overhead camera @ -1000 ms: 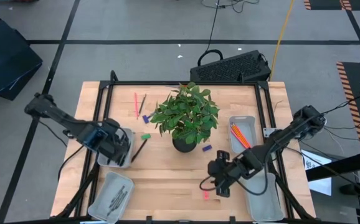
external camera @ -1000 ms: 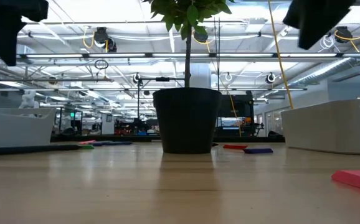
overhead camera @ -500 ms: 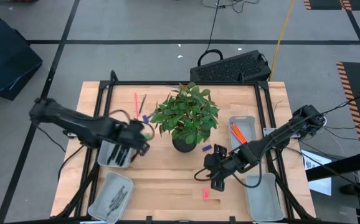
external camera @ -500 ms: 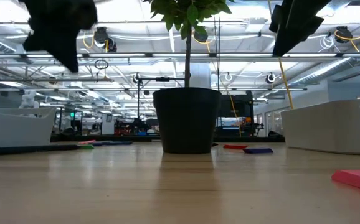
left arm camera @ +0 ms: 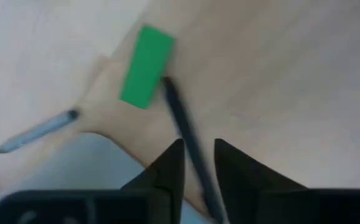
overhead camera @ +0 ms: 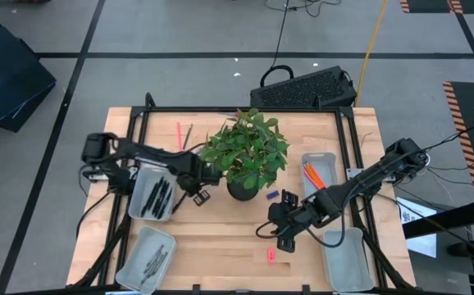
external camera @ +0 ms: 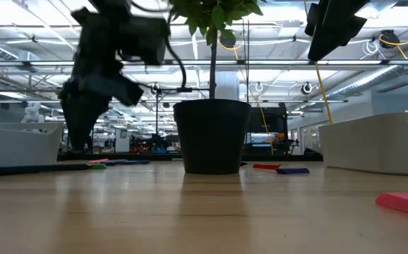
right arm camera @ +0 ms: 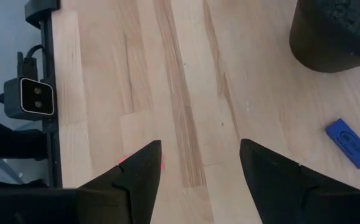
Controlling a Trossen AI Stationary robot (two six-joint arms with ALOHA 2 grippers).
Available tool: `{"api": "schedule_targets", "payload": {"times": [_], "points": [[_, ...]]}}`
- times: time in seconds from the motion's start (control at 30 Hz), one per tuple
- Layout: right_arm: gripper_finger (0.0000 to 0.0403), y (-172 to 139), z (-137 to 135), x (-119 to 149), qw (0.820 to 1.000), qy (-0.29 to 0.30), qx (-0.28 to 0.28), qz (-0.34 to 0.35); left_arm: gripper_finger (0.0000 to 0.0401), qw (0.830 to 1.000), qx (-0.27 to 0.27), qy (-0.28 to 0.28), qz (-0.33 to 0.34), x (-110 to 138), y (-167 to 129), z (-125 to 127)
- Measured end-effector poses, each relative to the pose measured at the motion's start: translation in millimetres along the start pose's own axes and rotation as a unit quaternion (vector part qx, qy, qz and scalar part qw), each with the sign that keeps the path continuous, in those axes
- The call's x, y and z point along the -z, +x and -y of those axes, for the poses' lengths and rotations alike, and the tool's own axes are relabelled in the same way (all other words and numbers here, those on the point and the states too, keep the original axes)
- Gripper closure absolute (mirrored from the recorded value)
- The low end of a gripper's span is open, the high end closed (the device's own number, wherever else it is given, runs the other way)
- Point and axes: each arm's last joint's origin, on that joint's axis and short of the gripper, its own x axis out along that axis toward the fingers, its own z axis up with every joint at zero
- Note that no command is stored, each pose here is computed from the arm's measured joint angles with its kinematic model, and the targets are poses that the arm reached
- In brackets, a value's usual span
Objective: Sort crayons/erasers/pens/pencils in bins
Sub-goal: Put the black pen into the top left gray bin
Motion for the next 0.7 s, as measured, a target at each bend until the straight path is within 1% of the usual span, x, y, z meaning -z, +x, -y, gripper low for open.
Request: {"api": "schedule_targets", "payload": {"times": [0.1, 0.2, 0.37, 0.53, 0.7], "points": [[0.0193, 0, 0, 0, 1.0, 0.008, 0.0, 0.0, 0.0281, 1.0, -0.004, 0.007, -0.025, -11, 8, -8], [0.0193, 0, 0, 0, 1.0, 0.014, 0.0, 0.0, 0.0267, 0.999, 0.001, 0.013, -0.035, -15, 10, -13], [0.0193, 0, 0, 0, 1.0, 0.018, 0.002, 0.001, 0.0266, 0.999, 0.004, 0.018, -0.034, -19, 9, -18], [0.0193, 0, 1, 0, 1.0, 0.019, 0.003, 0.002, 0.0265, 0.999, 0.022, 0.016, -0.018, -23, 10, -16], [0.0193, 0, 1, -1, 1.0, 0.019, 0.003, 0.002, 0.0265, 0.999, 0.023, -0.009, -0.024, -26, 12, -18]]}}
